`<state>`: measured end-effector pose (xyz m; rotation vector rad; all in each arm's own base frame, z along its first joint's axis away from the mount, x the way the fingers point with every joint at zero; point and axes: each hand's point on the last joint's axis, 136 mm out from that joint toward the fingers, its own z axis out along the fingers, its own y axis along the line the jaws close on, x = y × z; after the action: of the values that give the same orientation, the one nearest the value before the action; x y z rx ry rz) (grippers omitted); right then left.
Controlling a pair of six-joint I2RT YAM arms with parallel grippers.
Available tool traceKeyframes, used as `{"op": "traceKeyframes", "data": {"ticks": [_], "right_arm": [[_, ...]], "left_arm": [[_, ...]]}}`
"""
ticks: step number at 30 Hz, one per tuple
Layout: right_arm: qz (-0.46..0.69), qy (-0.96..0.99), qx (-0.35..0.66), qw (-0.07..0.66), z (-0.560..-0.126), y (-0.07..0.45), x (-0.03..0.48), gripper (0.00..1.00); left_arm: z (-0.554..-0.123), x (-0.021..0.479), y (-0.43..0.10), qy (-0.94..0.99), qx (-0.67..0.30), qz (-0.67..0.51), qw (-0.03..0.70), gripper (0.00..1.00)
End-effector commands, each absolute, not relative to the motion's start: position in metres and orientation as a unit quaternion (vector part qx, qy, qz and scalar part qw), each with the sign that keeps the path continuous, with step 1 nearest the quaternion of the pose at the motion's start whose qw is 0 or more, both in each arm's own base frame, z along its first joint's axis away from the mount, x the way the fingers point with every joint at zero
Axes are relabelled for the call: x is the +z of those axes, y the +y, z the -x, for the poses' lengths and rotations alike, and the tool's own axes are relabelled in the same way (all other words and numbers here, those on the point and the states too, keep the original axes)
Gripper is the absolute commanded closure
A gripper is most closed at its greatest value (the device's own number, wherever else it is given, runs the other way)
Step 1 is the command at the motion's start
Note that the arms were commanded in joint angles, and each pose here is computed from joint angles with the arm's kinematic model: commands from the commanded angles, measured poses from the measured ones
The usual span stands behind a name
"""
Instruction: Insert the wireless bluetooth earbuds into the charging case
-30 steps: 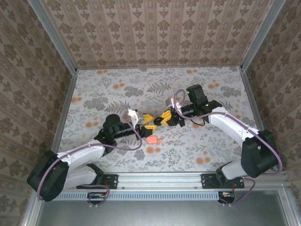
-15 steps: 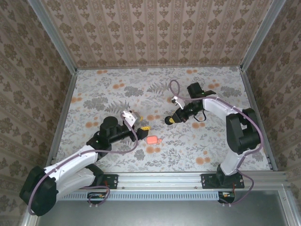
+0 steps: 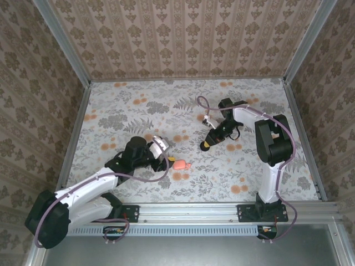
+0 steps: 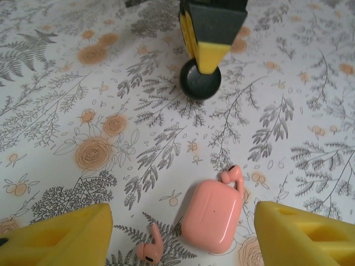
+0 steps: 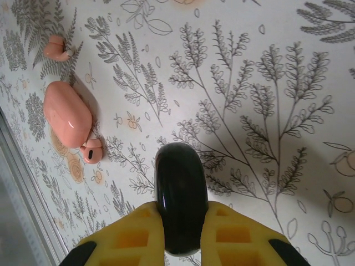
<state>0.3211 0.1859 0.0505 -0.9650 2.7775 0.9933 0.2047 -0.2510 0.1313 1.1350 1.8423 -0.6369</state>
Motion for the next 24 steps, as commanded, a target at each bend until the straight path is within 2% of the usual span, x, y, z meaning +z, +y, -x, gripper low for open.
{"op": "traceKeyframes", "data": {"ticks": [1,9,12,18,24], "right_arm": [[0.302,0.901,0.312,-0.017,-0.316,0.177,0.045,0.84],[0.295,0.9,0.319,-0.03,-0.319,0.175,0.04,0.79],[0.29,0.903,0.317,-0.029,-0.321,0.174,0.039,0.73],[0.282,0.915,0.288,-0.011,-0.332,0.168,0.039,0.62],[0.284,0.918,0.275,0.028,-0.343,0.167,0.053,0.56]], "left_arm": [[-0.2,0.131,-0.254,0.718,-0.235,-0.504,0.418,0.31],[-0.195,0.127,-0.261,0.713,-0.244,-0.529,0.39,0.31],[-0.193,0.125,-0.263,0.714,-0.243,-0.541,0.372,0.31],[-0.191,0.12,-0.261,0.714,-0.219,-0.57,0.342,0.31],[-0.189,0.12,-0.261,0.706,-0.204,-0.597,0.322,0.31]]}}
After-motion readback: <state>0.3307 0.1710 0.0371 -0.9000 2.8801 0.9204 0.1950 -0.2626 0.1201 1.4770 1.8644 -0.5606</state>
